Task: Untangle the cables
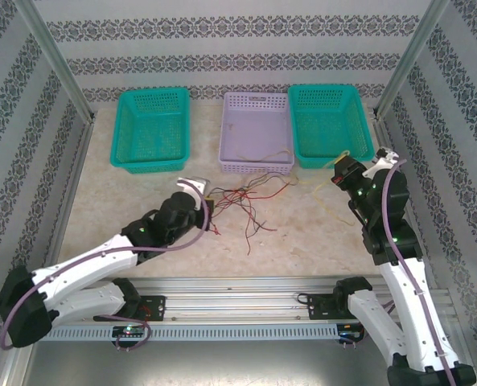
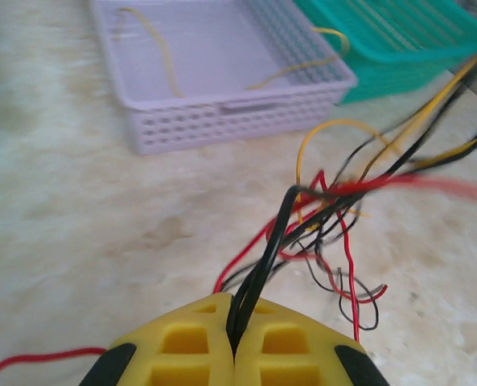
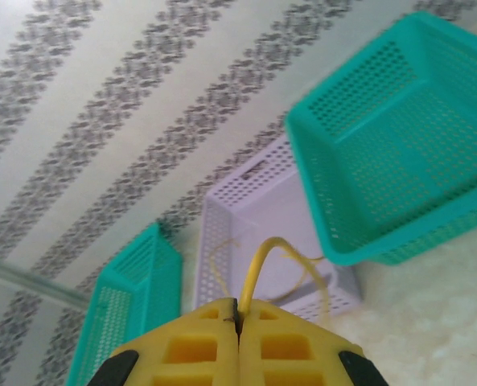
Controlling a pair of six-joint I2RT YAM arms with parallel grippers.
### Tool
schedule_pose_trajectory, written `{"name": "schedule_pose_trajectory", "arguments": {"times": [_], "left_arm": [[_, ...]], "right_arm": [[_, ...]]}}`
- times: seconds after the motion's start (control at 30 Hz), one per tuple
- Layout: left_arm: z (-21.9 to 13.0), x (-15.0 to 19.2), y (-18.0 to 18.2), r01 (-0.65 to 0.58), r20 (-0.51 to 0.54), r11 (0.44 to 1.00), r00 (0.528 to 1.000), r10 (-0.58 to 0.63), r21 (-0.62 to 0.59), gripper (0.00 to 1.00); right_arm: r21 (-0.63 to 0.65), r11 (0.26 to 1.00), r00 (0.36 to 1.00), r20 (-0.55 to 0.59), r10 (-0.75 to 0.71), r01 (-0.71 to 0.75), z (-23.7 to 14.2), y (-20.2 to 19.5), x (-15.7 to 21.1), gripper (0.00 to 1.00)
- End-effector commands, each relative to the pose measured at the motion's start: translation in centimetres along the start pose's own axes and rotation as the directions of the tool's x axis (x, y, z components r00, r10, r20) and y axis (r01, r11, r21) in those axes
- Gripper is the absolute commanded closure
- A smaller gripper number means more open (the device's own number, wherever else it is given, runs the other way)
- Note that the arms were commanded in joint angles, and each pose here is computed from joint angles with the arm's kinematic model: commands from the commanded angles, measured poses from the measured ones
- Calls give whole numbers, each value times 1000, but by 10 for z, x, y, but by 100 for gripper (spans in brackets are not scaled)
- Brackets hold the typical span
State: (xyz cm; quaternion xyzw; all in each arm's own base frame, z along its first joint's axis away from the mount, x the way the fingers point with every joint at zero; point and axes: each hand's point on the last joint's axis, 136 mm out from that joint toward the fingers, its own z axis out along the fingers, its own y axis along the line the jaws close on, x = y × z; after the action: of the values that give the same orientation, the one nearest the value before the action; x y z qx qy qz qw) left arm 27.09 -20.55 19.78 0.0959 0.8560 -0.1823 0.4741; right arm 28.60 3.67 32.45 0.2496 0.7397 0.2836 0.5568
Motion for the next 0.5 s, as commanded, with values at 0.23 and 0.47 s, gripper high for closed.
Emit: {"name": "schedule_pose_trajectory", "arguments": {"times": [0.23, 0.47], "left_arm": [[-44, -21, 46, 140, -58, 982, 987, -149, -129, 100], [-44, -31, 26, 143, -89, 989, 985, -146, -43, 100]], "right_arm": [[55, 998, 1000, -17, -13, 14, 3, -25, 7, 100], [-191, 979, 980, -174, -98, 64, 18, 38, 22, 100]]}}
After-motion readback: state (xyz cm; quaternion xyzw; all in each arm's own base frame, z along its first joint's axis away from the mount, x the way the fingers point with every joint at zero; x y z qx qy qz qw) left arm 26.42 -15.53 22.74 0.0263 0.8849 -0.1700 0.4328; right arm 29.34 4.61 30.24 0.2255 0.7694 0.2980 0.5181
